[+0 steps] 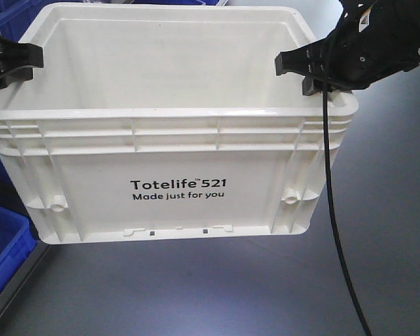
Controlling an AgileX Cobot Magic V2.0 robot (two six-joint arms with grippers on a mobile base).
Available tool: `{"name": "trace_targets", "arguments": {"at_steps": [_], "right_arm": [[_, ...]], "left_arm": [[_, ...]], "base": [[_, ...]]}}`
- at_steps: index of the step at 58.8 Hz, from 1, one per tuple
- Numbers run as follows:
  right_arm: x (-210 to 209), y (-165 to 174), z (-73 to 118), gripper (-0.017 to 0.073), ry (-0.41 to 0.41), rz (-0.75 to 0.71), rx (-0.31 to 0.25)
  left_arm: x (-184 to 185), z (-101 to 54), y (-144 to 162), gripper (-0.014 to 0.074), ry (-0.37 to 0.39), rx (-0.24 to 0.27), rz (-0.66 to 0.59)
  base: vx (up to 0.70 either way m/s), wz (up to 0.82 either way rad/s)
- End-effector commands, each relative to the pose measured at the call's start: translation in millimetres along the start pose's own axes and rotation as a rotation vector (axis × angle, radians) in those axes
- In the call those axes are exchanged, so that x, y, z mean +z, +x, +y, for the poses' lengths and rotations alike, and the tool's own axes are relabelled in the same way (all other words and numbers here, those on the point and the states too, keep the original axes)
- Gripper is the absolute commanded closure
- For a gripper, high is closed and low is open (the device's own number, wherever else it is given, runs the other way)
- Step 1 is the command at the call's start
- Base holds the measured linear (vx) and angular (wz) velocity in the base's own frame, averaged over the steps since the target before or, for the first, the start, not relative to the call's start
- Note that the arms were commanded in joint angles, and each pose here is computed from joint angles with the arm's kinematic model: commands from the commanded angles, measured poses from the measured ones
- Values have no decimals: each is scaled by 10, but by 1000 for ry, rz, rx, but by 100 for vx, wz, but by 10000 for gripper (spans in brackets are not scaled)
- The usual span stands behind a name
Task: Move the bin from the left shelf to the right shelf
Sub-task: 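Hold the crate with both grippers while the base turns away, then carry the crate with both grippers while driving across the floor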
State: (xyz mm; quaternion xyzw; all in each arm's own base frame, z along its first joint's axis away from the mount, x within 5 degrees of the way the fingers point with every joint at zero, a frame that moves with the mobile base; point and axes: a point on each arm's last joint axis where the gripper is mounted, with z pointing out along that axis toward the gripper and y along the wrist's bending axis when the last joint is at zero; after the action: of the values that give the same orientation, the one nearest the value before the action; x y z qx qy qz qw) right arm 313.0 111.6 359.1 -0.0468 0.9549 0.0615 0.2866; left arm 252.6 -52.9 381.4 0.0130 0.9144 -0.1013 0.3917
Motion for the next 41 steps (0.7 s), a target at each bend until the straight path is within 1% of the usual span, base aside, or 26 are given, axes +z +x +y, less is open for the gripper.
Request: {"name": "trace_targets", "arguments": {"at_steps": [1,41], "right_arm": [[-328,-181,-54,540,7,-217,-30],[-328,-181,-54,540,7,-217,-30]], "left_arm": [[-261,-29,-194,491,10,48,-194],[-261,-29,-194,491,10,48,-194]], "base": [[6,-22],[7,-27]]}}
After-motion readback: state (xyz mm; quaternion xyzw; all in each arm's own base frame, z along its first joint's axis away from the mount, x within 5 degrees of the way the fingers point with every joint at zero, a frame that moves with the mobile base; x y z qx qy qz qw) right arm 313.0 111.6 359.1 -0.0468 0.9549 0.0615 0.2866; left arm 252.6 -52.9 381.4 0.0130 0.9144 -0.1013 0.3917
